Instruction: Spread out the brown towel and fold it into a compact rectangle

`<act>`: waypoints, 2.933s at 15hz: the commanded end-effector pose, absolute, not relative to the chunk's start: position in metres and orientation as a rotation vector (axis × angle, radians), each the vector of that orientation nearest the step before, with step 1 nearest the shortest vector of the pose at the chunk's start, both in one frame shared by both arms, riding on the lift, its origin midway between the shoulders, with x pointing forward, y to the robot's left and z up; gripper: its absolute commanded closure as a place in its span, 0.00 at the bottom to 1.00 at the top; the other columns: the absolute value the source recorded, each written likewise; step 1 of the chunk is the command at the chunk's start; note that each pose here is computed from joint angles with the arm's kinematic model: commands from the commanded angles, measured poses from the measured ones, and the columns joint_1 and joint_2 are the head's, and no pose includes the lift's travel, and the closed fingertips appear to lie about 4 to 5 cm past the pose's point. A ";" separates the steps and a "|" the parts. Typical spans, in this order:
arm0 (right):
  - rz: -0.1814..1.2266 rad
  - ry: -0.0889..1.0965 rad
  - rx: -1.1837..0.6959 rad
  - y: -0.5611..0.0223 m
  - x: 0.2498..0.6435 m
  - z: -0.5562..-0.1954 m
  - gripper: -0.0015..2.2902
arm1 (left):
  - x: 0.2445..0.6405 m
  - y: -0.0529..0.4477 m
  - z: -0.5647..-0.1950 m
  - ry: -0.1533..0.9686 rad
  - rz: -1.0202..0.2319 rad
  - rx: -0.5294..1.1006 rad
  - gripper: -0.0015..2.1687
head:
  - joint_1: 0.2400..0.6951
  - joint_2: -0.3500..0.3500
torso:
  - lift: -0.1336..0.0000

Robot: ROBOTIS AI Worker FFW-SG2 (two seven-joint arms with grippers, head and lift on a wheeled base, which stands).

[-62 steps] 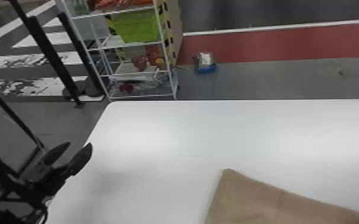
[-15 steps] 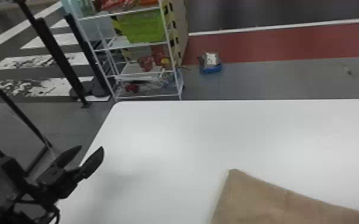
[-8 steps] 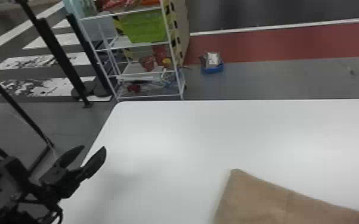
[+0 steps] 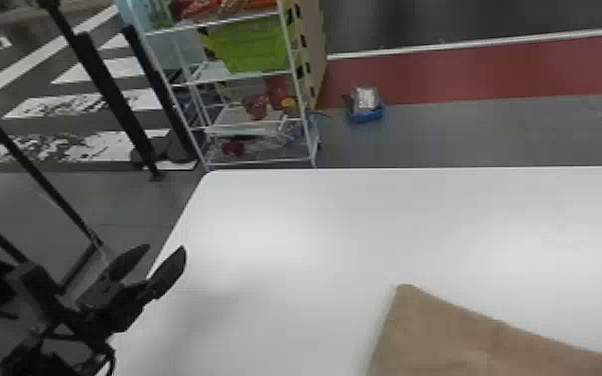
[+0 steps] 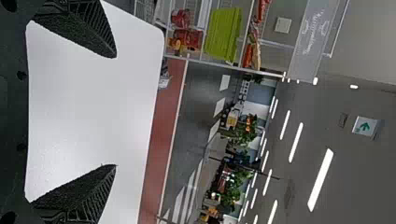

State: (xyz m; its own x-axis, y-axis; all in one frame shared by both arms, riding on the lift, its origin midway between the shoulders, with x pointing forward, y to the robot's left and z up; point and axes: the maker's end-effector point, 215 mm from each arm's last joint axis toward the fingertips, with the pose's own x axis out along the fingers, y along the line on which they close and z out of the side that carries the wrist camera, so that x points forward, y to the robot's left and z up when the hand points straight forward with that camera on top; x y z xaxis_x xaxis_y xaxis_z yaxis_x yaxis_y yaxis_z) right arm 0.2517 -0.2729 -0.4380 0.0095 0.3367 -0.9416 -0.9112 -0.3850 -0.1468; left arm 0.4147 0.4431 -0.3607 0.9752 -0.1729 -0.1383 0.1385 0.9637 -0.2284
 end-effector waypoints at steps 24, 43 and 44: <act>1.587 0.593 -1.188 -0.250 0.270 -0.427 0.46 | 0.408 0.454 -0.362 0.151 -0.142 -0.222 0.02 | 1.00 0.98 | 0.07; 1.631 0.624 -1.098 -0.225 0.245 -0.435 0.06 | 0.401 0.459 -0.359 0.145 -0.140 -0.221 0.02 | 1.00 1.00 | 0.07; 1.627 0.607 -1.091 -0.223 0.247 -0.430 0.06 | 0.401 0.459 -0.359 0.145 -0.140 -0.221 0.02 | 1.00 1.00 | 0.07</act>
